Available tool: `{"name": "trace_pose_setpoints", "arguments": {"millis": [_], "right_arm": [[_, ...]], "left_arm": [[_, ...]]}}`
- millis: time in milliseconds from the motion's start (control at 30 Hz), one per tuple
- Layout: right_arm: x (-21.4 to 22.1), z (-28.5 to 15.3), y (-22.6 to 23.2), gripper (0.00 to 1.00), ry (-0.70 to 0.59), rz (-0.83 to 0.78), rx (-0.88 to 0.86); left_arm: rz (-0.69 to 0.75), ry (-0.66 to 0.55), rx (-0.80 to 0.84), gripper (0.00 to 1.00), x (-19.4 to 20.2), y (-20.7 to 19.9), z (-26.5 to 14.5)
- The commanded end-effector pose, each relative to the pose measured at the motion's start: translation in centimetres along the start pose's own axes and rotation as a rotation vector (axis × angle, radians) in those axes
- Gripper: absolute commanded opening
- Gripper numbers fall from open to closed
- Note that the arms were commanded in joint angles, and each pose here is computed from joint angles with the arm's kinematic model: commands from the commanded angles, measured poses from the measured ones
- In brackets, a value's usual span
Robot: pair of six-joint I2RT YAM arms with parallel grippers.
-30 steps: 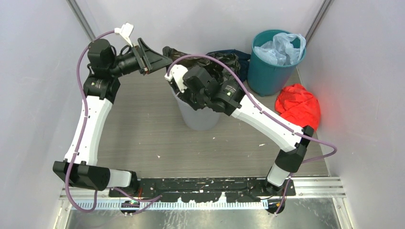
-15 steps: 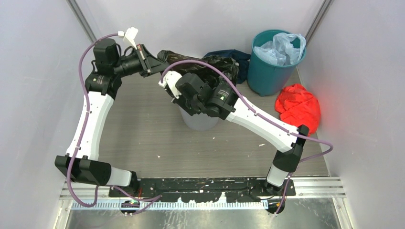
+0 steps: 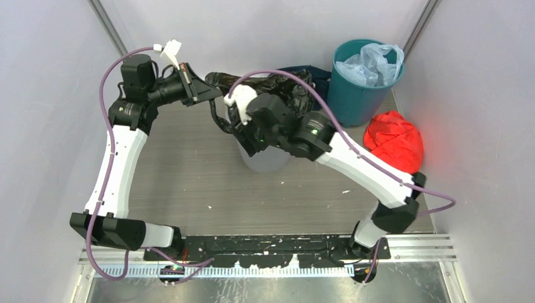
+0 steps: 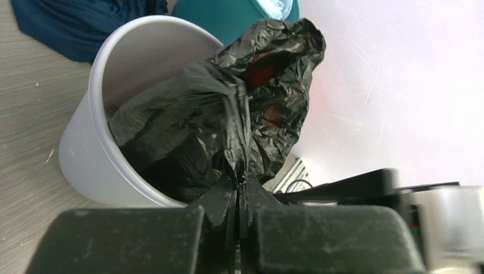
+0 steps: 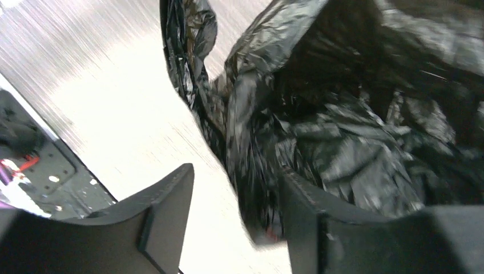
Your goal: Put the trash bags into the trash bin
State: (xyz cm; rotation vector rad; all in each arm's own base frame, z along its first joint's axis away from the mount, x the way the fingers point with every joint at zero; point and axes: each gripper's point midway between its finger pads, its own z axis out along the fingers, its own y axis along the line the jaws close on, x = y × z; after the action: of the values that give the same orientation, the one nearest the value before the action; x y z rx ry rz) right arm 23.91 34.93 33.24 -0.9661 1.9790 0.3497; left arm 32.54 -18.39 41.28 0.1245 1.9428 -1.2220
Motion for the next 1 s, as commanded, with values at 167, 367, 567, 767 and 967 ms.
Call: {"name": "trace_pose_setpoints", "arguments": {"millis": [167, 367, 567, 767, 967], "right_arm": [[-6.4, -15.2, -7.4, 0.73, -0.498, 0.313, 0.177], [-3.7, -15.8, -14.9, 0.71, -0.485, 0.450, 0.438], [-3.1, -12.6, -17.6, 0.71, -0.440, 0.528, 0.426], [-3.0, -9.5, -19.7, 0.71, -0.410, 0.554, 0.389], [-1.9, -8.8, -23.0, 0.71, -0.432, 0.613, 0.376]], "left_arm": [[0.046, -0.022, -0.026, 0.00, 0.5, -0.1, -1.5], [0.061, -0.025, -0.045, 0.00, 1.4, -0.4, -2.7], [0.086, -0.034, -0.104, 0.00, 2.1, 0.0, -4.7], [0.083, -0.026, -0.152, 0.00, 3.0, 1.5, -5.5], [0.068, -0.012, -0.185, 0.00, 3.5, 3.5, -5.6]]}}
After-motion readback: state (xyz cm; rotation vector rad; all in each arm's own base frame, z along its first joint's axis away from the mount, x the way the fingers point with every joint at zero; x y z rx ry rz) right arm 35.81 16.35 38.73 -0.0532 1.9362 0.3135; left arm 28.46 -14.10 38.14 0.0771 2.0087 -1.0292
